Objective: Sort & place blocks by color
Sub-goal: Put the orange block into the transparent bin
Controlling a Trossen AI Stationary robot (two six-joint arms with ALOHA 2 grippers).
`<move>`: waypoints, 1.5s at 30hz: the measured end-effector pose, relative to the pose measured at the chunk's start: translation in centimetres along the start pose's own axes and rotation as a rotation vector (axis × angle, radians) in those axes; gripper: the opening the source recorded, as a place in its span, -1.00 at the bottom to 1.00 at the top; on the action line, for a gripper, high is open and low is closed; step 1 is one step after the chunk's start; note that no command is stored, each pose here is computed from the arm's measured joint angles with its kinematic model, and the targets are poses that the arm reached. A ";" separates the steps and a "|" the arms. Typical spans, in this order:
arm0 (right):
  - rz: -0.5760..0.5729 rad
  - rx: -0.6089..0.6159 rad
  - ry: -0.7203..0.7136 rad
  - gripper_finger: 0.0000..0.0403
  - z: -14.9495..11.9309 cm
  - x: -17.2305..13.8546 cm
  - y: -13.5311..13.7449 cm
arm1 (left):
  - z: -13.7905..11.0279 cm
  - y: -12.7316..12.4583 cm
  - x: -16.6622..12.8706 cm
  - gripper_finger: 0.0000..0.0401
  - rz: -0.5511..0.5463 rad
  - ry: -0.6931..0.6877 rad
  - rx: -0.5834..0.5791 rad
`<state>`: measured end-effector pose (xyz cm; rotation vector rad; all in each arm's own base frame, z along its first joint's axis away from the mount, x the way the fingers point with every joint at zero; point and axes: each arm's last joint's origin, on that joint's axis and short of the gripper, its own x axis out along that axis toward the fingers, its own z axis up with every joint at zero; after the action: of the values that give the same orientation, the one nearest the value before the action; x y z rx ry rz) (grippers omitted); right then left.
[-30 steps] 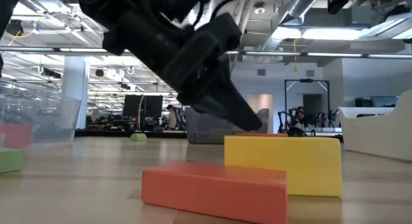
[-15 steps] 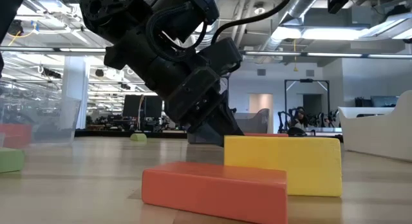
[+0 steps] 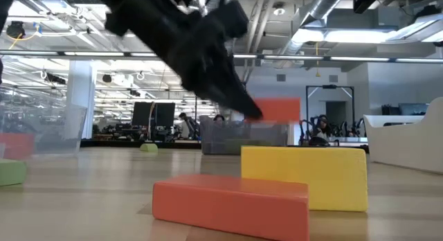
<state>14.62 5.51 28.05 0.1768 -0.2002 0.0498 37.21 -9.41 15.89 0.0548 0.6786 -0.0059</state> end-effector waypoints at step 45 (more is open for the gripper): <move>-0.006 0.005 0.007 0.06 -0.5 0.7 0.2 | -13.7 1.4 -26.1 -0.48 0.115 0.336 -0.757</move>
<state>15.43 5.84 27.71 0.1821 -0.1928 0.0446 8.34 -7.63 21.71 -0.6460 0.9747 0.3764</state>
